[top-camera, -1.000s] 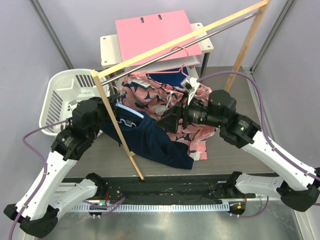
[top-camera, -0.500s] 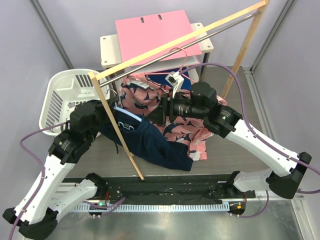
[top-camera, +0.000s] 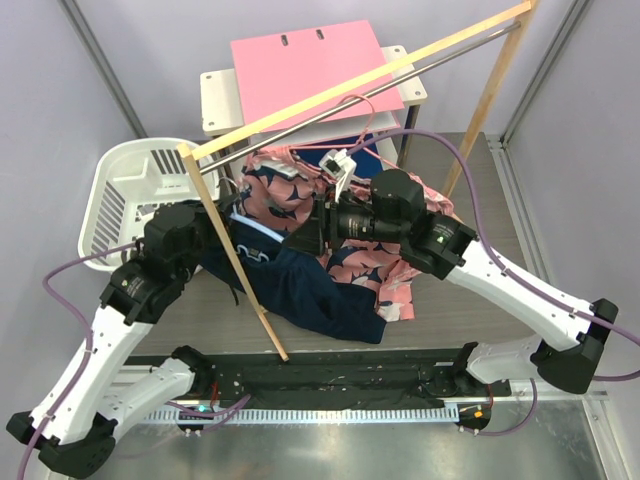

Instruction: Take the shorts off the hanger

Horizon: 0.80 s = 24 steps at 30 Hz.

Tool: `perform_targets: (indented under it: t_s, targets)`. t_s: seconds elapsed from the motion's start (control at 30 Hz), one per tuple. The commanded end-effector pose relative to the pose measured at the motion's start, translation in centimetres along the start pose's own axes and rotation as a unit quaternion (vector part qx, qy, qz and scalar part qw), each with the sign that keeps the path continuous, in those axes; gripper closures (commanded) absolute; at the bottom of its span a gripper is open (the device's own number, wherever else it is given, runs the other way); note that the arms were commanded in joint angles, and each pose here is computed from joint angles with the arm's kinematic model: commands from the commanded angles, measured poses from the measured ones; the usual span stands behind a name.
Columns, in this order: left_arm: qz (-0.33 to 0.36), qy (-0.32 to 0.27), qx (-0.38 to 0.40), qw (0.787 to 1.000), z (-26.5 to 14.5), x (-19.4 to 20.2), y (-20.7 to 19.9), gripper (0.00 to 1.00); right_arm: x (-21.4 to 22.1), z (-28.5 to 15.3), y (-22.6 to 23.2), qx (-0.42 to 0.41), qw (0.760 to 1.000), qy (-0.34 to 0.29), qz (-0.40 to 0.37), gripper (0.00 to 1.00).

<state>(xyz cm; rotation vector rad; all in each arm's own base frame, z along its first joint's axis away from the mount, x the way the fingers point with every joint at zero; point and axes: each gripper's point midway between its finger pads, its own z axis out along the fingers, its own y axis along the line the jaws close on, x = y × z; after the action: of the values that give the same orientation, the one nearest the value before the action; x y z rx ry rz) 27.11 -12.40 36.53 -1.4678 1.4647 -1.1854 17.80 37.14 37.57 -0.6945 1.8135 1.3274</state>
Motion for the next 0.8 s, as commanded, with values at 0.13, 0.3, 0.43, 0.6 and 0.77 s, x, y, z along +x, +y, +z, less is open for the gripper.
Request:
perform_targets:
  t_s: [0.13,0.3,0.43,0.6,0.77]
  targets:
    - [-0.021,0.010,0.048,0.999,-0.8,0.4,-3.2,1.00,-2.5,0.1,1.5,-0.016,0.999,-0.034,-0.015,0.72]
    - [-0.022,0.005,0.053,0.998,-0.8,0.2,-3.4,1.00,-2.4,-0.3,1.4,-0.012,0.999,-0.034,-0.017,0.90]
    - [-0.023,0.001,0.052,0.998,-0.7,0.1,-3.4,1.00,-2.3,-1.2,1.3,-0.004,0.999,-0.043,-0.027,0.99]
    - [-0.040,-0.017,0.068,0.997,-0.6,-0.6,-3.9,1.00,-0.5,-1.8,1.2,-0.012,0.999,-0.024,-0.020,0.99]
    - [-0.053,-0.030,0.098,0.993,-0.7,-1.1,-5.3,1.00,1.0,-3.5,0.8,-0.002,1.000,-0.021,-0.017,0.99]
